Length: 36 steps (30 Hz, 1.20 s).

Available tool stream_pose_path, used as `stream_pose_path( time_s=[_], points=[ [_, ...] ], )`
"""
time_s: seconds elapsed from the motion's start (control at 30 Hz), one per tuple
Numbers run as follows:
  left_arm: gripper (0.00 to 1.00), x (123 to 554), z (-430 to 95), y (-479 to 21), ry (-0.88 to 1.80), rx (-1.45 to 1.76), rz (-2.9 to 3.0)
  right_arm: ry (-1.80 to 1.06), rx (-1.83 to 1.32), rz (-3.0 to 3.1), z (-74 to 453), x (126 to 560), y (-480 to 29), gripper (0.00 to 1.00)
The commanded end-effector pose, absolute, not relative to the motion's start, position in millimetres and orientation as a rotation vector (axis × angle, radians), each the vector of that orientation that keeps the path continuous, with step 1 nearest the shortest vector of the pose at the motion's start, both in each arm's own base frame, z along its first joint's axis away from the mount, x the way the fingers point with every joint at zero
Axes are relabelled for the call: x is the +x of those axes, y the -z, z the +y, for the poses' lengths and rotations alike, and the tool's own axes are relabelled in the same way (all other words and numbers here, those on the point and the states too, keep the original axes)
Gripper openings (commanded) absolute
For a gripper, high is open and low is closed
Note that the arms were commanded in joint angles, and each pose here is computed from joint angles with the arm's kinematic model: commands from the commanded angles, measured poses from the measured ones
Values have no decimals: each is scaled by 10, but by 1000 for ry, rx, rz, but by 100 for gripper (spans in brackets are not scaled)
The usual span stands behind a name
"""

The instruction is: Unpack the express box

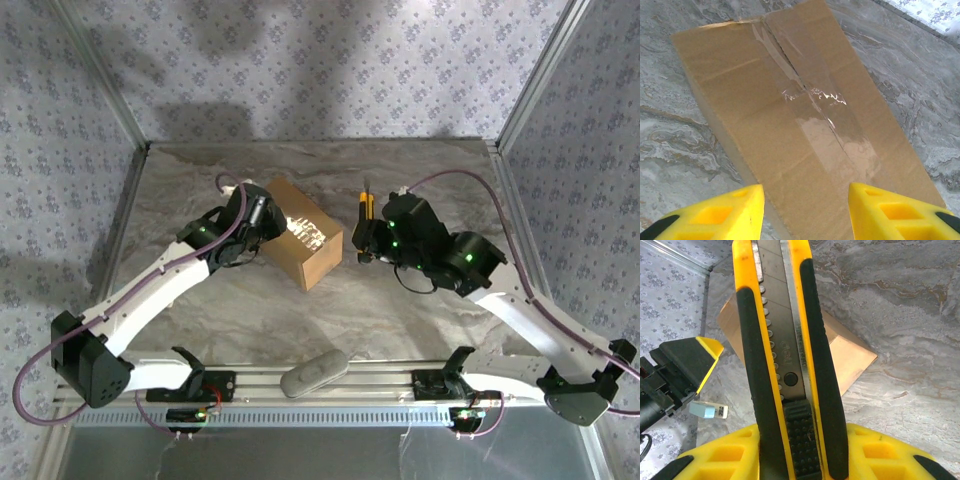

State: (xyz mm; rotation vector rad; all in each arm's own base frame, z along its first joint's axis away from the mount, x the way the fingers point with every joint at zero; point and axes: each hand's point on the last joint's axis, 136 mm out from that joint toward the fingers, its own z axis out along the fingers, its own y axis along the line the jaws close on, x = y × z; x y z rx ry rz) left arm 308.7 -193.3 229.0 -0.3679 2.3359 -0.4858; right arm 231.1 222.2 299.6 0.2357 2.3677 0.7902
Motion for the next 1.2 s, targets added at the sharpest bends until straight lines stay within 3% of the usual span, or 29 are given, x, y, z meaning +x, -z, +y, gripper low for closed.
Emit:
stream_pose_path(
  time_s=[0.0, 0.27, 0.5, 0.93, 1.17],
  points=[
    [48, 3064, -1858, -2458, 493, -373, 2296, -825, 233, 2322, 2257, 2347, -3121, 0],
    [48, 2909, -1595, -2424, 420, -368, 2335, -546, 202, 2339, 1831, 2391, -2811, 0],
    [48, 2781, -1342, -2093, 422, -473, 2384, -446, 225, 2369, 1588, 2836, -2574, 0],
    [45, 2873, -1438, -1634, 414, -552, 2448, -404, 55, 2332, 1962, 3872, -2075, 0],
    [45, 2989, -1527, -1611, 419, -536, 2452, -468, 59, 2307, 2290, 4019, -1934, 0]
  ],
)
